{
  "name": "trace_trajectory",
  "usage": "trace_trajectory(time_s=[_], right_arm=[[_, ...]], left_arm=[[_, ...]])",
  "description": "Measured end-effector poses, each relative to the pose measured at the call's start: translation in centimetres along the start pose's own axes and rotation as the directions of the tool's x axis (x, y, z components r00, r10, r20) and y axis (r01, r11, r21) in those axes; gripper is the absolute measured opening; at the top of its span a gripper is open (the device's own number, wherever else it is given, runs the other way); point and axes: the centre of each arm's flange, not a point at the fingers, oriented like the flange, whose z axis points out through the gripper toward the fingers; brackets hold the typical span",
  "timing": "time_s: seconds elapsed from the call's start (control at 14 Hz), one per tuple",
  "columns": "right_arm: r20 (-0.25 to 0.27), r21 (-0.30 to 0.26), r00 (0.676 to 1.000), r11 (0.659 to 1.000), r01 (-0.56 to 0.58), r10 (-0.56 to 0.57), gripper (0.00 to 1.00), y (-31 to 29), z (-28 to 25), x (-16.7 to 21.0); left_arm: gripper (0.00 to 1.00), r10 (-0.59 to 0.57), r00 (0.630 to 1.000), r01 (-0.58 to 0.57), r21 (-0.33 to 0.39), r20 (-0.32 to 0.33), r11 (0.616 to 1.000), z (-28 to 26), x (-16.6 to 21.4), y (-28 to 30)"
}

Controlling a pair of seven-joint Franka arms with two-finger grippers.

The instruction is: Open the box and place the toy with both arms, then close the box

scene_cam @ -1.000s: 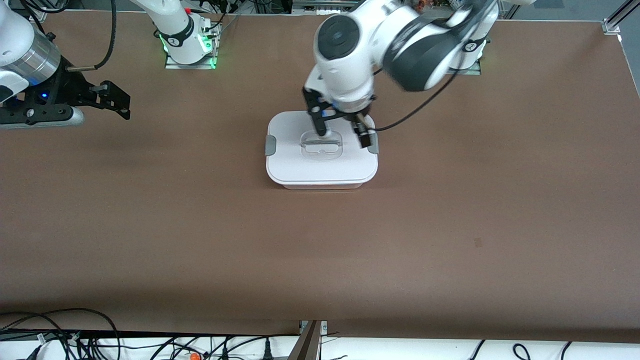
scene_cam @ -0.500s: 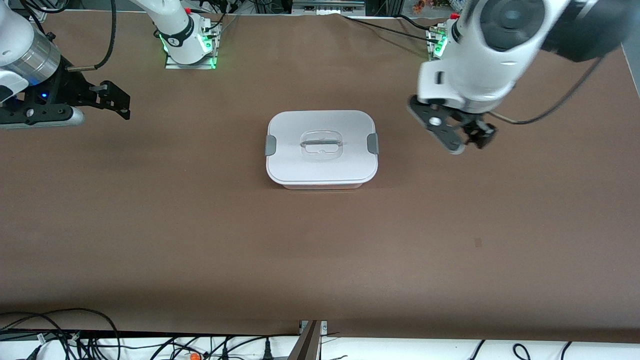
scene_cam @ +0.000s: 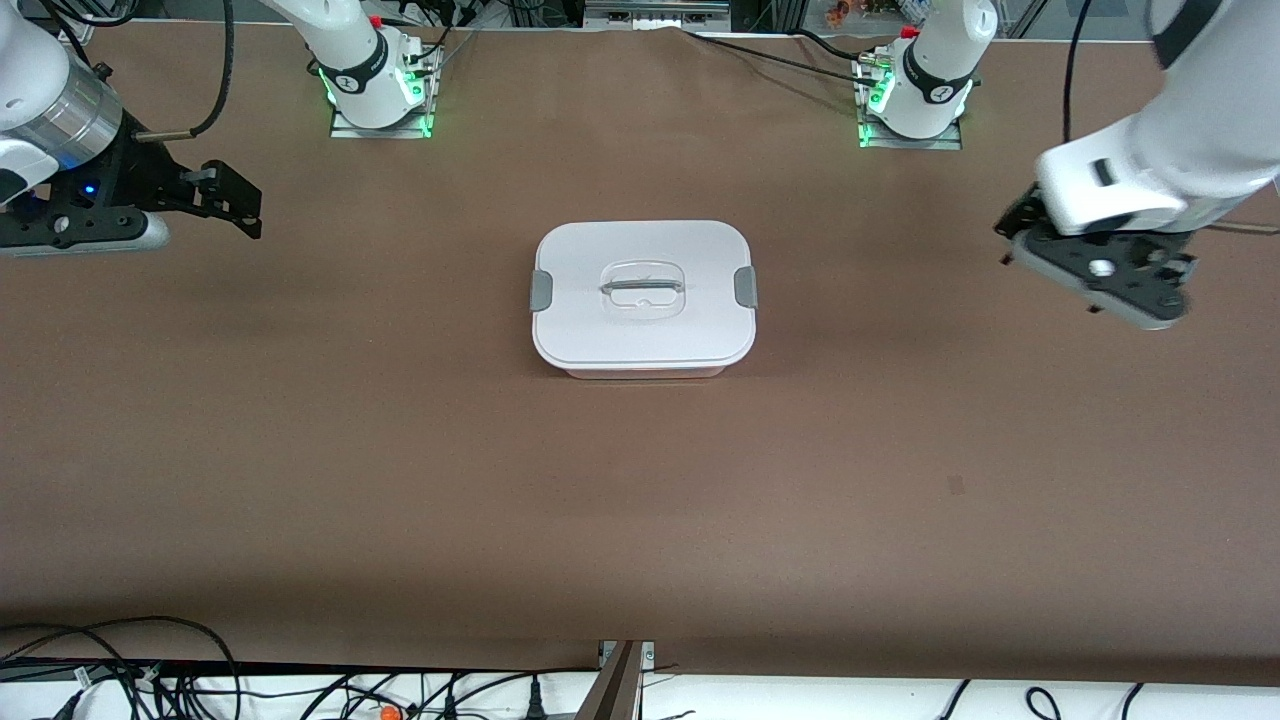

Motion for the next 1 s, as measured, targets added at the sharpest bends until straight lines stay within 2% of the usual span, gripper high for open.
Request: trace_trajectory(time_s=[0.14, 0.29, 0.57, 1.0], right_arm=[[0.000, 0.000, 1.000, 1.000, 0.001, -0.001, 1.00, 0.0, 0.0, 0.0], [0.000, 0.000, 1.000, 1.000, 0.001, -0.001, 1.00, 0.0, 0.0, 0.0], [-0.001, 0.000, 1.000, 1.000, 0.001, -0.001, 1.00, 0.0, 0.0, 0.0], [-0.001, 0.000, 1.000, 1.000, 0.002, -0.002, 1.00, -0.1, 0.0, 0.0]], left_arm=[[1.00, -0.192, 0.981, 0.190, -0.053, -0.020, 0.980, 0.7, -3.7, -3.1], [1.00, -0.294, 0.956, 0.292, -0.066, -0.020, 0.954, 1.0, -5.7, -4.7], [1.00, -0.329, 0.944, 0.328, -0.068, -0.009, 0.942, 1.5, -5.7, -4.4], [1.00, -0.345, 0.937, 0.348, -0.074, 0.045, 0.935, 1.7, -5.7, -4.7]])
